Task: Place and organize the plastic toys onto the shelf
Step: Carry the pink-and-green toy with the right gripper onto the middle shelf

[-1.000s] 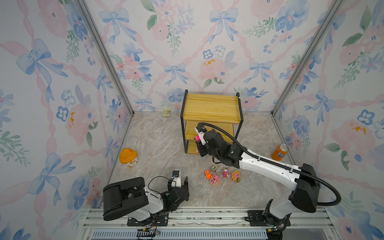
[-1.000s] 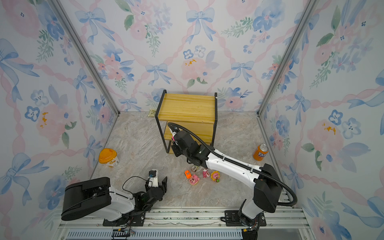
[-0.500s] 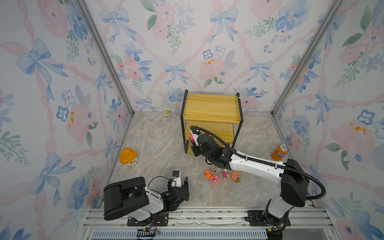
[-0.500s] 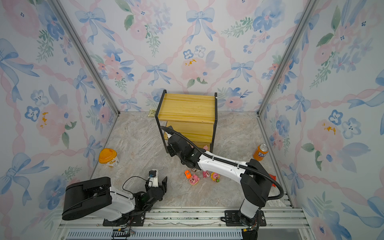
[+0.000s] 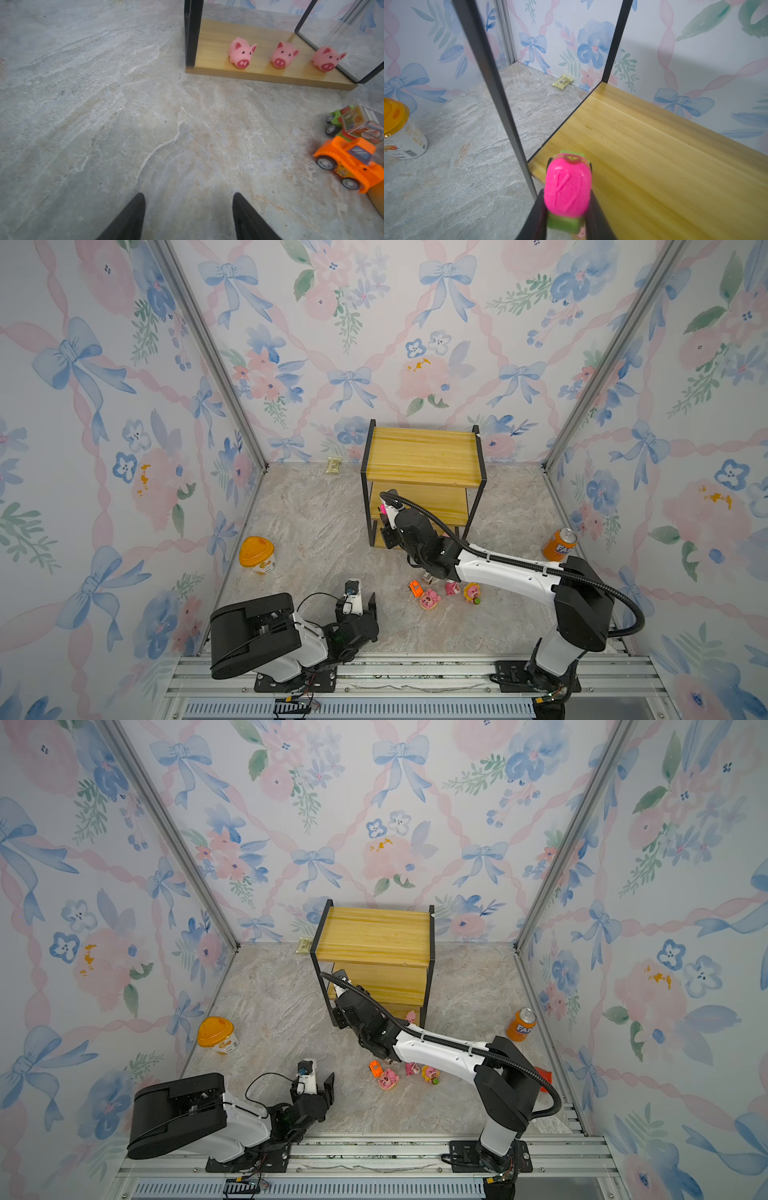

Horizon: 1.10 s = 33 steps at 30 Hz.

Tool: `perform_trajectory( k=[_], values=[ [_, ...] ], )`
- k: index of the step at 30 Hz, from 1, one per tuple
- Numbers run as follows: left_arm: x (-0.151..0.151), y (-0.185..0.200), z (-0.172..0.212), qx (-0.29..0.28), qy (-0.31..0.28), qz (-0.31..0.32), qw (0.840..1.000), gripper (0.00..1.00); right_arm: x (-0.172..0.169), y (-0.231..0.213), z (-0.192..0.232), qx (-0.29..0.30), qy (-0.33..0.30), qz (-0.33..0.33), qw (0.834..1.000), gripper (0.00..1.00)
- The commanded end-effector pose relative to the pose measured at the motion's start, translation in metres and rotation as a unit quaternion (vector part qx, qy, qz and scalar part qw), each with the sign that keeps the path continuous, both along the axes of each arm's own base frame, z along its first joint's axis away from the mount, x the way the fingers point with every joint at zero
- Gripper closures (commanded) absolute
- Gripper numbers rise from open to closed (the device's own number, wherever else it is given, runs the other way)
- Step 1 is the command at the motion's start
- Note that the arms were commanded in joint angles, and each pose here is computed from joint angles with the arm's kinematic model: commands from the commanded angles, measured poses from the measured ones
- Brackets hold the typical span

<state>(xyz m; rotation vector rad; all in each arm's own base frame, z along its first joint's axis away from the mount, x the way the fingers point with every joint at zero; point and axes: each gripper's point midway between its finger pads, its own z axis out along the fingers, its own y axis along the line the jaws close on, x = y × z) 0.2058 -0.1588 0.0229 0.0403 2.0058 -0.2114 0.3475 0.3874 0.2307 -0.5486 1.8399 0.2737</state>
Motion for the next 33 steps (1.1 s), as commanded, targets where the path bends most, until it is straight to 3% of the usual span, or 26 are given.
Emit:
perform_trajectory(
  k=[1, 33],
  values=[
    [-0.005, 0.012, -0.016, 0.037, 0.022, -0.003, 0.999, 0.32, 0.011, -0.003, -0.002, -0.001, -0.027, -0.02, 0.999, 0.77],
    [-0.004, 0.01, -0.02, 0.04, 0.026, -0.001, 0.999, 0.32, 0.048, -0.005, -0.016, 0.025, -0.034, -0.034, 0.999, 0.76]
  ],
)
